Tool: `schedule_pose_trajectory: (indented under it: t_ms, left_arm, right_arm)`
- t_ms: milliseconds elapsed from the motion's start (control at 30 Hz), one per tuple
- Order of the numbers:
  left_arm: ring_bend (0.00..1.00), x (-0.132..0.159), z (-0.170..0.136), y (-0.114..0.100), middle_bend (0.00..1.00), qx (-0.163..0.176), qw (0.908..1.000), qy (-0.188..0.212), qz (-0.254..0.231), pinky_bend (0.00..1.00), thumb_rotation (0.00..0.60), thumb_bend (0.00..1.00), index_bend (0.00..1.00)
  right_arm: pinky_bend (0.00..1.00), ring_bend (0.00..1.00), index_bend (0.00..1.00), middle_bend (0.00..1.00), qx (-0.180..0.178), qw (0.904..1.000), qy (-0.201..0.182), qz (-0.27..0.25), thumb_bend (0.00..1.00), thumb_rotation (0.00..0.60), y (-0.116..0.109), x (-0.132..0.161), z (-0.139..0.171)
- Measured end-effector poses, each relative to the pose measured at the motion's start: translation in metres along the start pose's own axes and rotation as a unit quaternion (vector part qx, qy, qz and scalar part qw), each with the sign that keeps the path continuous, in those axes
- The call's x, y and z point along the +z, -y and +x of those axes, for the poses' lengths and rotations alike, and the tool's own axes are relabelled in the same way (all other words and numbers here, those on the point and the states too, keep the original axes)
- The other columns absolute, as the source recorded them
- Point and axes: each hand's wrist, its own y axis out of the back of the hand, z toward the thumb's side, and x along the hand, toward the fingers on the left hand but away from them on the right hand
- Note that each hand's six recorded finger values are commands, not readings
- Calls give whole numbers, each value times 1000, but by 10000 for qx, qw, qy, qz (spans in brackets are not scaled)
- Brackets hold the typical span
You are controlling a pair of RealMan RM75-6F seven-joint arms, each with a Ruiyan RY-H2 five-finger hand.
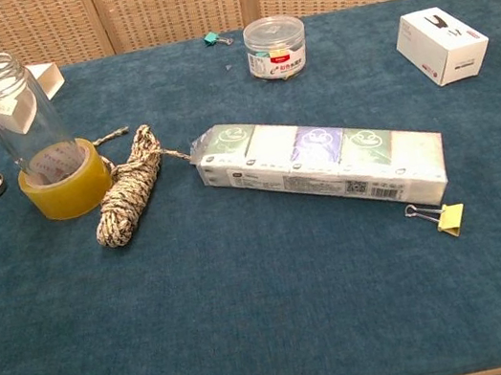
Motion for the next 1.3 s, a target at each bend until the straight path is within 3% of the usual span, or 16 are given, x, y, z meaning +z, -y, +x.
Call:
schedule_pose_trajectory:
  t_ms: [500, 833, 1033, 1300]
  left_arm:
    - [0, 4, 3, 2, 0, 5, 9999, -70, 101, 0, 600, 473, 598]
    - [0, 4, 1, -4, 0, 62, 9999, -67, 64, 0, 600, 482, 630]
    - [0, 6, -8, -31, 0, 417, 9990, 113, -93, 0, 600, 491, 638]
    - [0, 18, -33, -98, 0, 1082, 9912, 683, -333, 0, 600, 503, 639]
  right_arm:
    - [0, 0, 0, 0, 6, 10000, 2, -50, 0, 600, 0, 0, 0]
    - [0, 0, 0, 0, 21, 10000, -1, -57, 0, 600, 0, 0, 0]
    - [0, 0, 0, 0, 39, 10000, -19, -67, 0, 600, 1, 2, 0]
    - [0, 0, 0, 0, 64, 9999, -52, -78, 0, 600, 3, 4, 1]
